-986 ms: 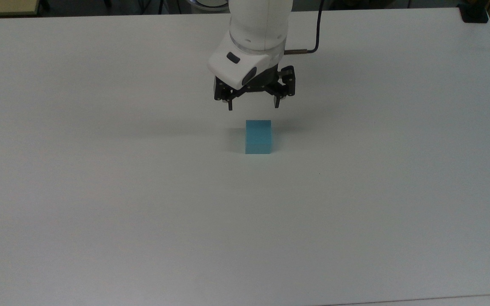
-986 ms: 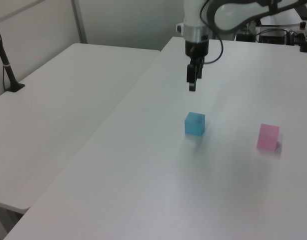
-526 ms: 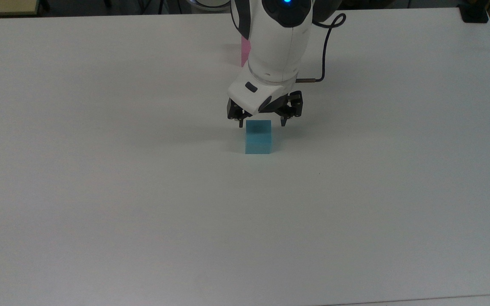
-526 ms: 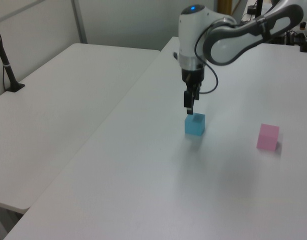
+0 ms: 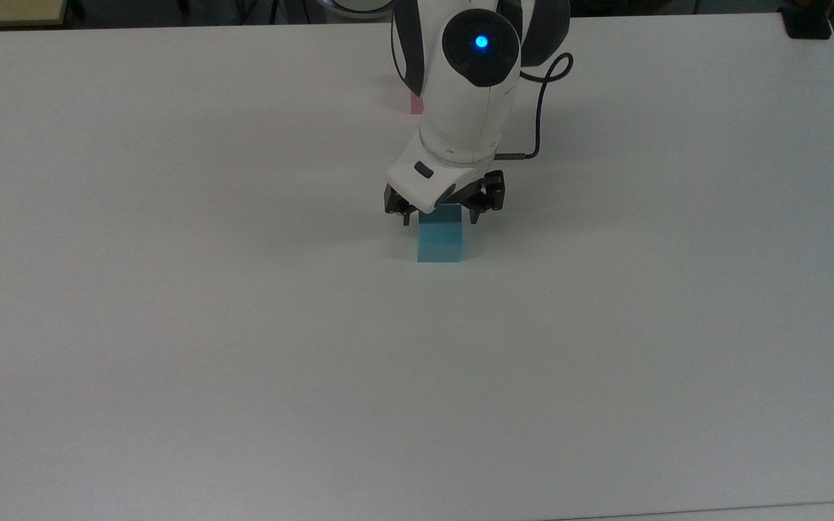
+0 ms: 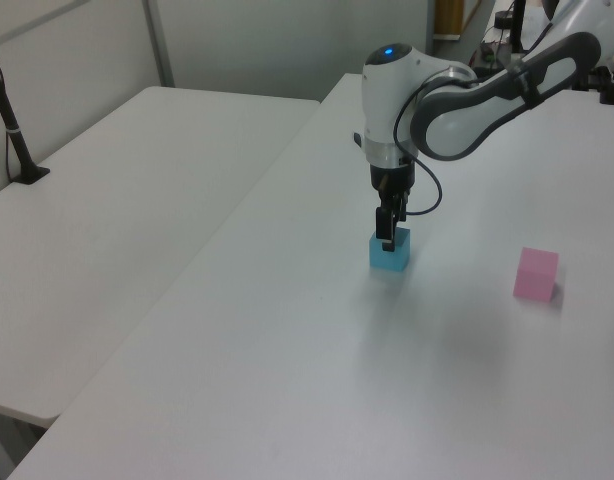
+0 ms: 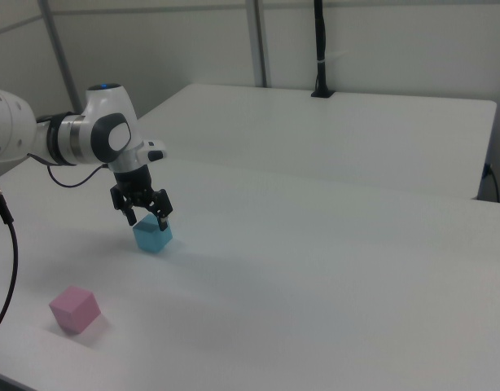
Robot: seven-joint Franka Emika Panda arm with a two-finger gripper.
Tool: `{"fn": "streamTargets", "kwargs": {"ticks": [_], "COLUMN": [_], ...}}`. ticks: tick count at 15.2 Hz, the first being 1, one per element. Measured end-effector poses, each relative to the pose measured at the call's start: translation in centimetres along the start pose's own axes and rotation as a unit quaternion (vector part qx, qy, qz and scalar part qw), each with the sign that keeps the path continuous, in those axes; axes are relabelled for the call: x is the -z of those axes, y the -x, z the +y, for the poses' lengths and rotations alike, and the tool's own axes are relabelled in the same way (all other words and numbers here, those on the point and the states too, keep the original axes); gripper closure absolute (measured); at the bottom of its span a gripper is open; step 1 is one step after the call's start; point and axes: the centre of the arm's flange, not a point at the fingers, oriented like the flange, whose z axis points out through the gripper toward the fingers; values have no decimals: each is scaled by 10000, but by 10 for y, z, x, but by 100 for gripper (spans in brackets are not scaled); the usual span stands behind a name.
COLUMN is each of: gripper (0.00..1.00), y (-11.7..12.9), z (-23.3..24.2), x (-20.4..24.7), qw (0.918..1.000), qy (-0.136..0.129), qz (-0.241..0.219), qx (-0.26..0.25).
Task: Put blue cube on pink cube
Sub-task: 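Close the gripper on the light-blue cube, then lift the light-blue cube and carry it toward the pink cube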
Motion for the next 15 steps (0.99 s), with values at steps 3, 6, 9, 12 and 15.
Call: {"fn": "streamTargets", "kwargs": {"ticks": [3,6,9,12,15], "gripper": [0,7,33,40,40], "y": [-1,-1,-2,-3,-2], "z": [-2,-2,-2,-2,1], "x": [-13,-21,-21,-19,-3], "qw": [10000,10000,10000,10000,9999], "qy": [-2,1,-12,-15,-25], "qz": [7,-14,54,74,153], "qx": [11,13,11,8,26]}}
